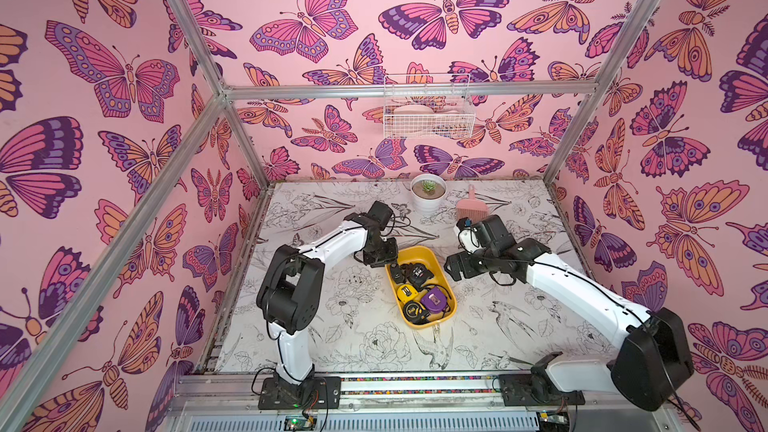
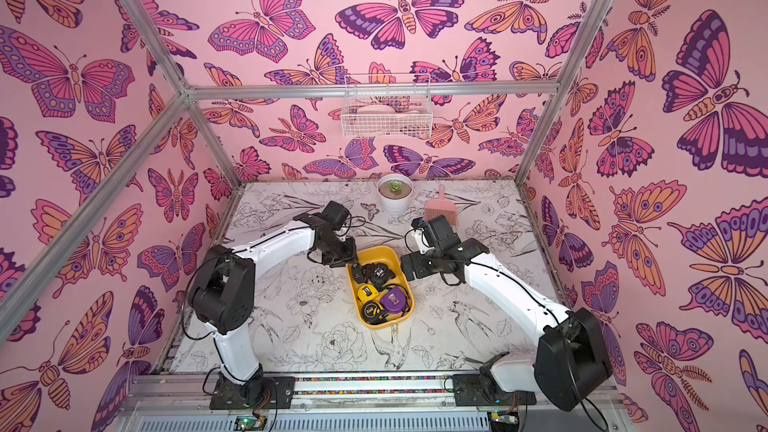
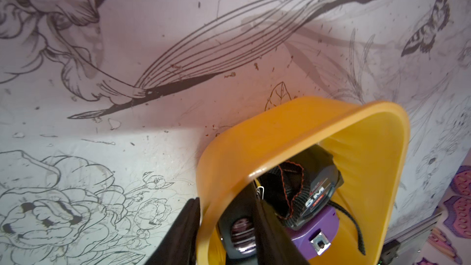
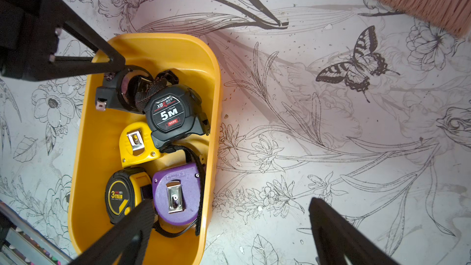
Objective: Take the tape measure out of the storage box
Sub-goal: Move the storage box to the center of the board.
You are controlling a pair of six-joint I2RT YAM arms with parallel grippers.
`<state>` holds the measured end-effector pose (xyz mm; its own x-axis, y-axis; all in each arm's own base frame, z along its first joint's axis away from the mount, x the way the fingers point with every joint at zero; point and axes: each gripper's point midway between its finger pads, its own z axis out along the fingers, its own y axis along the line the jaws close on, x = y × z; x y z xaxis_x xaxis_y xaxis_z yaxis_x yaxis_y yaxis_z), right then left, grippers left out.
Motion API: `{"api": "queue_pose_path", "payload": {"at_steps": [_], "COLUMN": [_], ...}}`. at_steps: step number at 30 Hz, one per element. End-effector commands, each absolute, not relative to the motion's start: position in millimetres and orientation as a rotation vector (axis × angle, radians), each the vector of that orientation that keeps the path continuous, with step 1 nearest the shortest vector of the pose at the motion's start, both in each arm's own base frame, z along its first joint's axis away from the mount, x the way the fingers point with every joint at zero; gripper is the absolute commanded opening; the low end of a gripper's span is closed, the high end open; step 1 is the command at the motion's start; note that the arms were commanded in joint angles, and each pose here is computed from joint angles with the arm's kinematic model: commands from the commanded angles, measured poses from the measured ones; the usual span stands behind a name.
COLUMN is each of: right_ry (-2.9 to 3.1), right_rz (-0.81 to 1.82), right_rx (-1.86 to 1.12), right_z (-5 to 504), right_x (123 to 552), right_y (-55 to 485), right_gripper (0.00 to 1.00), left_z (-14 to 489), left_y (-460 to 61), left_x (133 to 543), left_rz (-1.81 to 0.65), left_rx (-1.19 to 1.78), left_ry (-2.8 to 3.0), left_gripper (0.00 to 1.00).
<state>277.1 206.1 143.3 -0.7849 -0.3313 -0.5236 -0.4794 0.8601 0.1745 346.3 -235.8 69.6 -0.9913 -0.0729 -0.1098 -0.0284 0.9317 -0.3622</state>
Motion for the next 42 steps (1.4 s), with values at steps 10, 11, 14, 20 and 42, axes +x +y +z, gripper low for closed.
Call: {"api": "queue_pose_path", "payload": {"at_steps": [10,11,14,20,42], "right_ry": [2.565,2.566,2.564,2.592,2.568], "right_rz": [0.425,0.426,0.444,0.438,0.329], "right_rx": [-0.597,-0.594,-0.595,-0.595,-0.586], "right_z": [145.7,145.2,145.3,135.8,147.3], "right_x": [266.4,266.9,268.0,268.6,286.0], "right_y": [202.8,203.1,206.3,207.1,201.4], "right_gripper": [0.99,0.99,0.99,0.99,0.99], "left_z": [58.8,59.8,67.5,77.4,138.1], "left_y": [-219.7,-219.5,-220.3,-219.3,-268.0], "left_x": [391.8,397.6,416.9,435.9,391.1], "left_rz": [-0.472,-0.473,-0.475,-0.433,-0.494], "left_rx": [-0.071,-0.056,0.025,0.227,0.192], "left_ry": [2.987,2.976,2.935,2.906,2.874], "left_gripper": [0.0,0.0,0.0,0.0,0.81]}}
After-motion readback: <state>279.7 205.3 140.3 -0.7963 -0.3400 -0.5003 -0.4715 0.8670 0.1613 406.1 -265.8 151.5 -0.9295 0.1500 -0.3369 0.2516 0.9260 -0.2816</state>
